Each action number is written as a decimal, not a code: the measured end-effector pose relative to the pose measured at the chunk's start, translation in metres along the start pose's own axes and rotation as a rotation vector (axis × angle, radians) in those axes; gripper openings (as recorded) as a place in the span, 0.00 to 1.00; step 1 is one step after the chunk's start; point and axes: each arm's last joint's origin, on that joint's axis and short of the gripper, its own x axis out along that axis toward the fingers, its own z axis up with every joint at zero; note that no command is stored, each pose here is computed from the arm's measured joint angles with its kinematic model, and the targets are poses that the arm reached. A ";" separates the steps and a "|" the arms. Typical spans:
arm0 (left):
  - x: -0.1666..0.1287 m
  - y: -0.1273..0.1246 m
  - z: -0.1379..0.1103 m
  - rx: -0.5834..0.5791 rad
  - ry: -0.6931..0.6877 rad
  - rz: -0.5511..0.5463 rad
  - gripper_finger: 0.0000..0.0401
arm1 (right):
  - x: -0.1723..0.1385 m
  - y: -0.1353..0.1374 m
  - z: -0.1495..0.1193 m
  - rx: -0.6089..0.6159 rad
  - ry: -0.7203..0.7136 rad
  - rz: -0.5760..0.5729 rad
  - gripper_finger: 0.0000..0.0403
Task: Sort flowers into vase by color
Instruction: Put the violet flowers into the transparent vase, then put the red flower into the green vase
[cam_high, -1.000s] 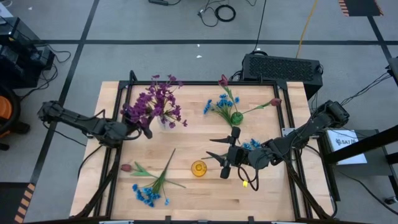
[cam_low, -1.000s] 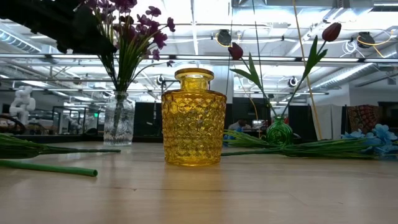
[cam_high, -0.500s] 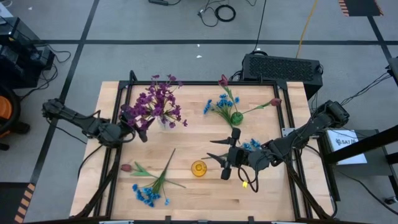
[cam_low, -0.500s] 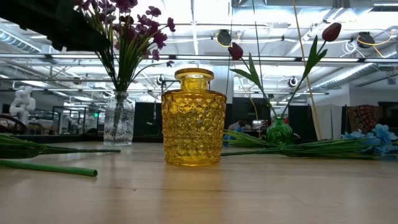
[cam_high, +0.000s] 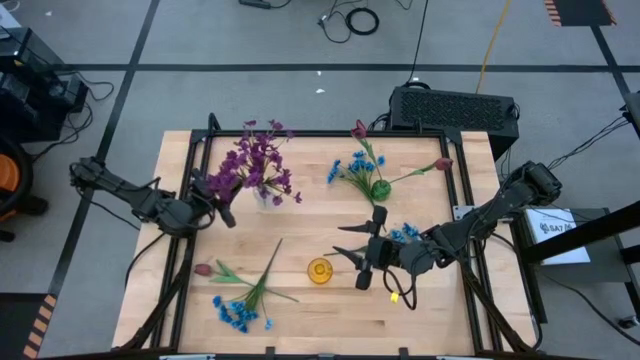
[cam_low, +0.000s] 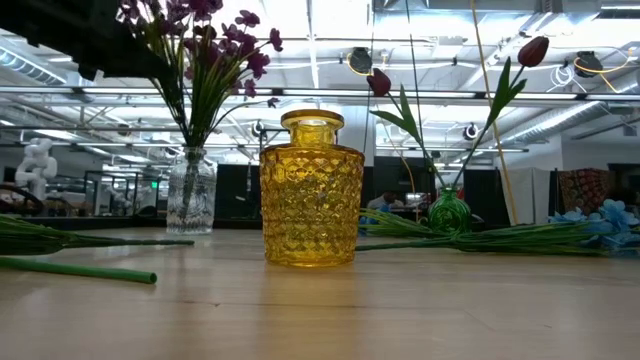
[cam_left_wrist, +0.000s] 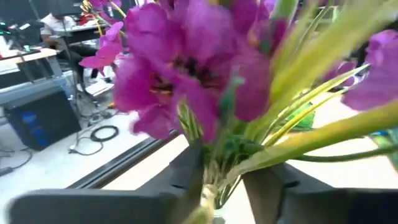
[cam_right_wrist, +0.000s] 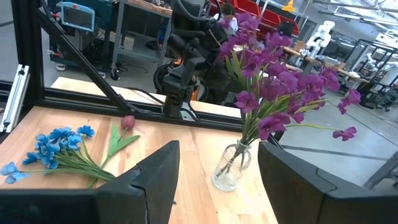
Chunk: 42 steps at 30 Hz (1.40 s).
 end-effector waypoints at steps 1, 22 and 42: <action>0.001 -0.001 -0.001 0.006 0.002 0.010 0.19 | 0.000 0.000 0.000 0.002 -0.002 0.000 0.52; 0.023 -0.014 -0.016 0.063 0.089 0.122 0.12 | 0.000 0.000 0.000 0.000 -0.003 0.000 0.52; 0.011 -0.006 -0.009 0.024 0.075 0.020 0.66 | 0.000 0.000 0.000 -0.005 -0.002 0.000 0.52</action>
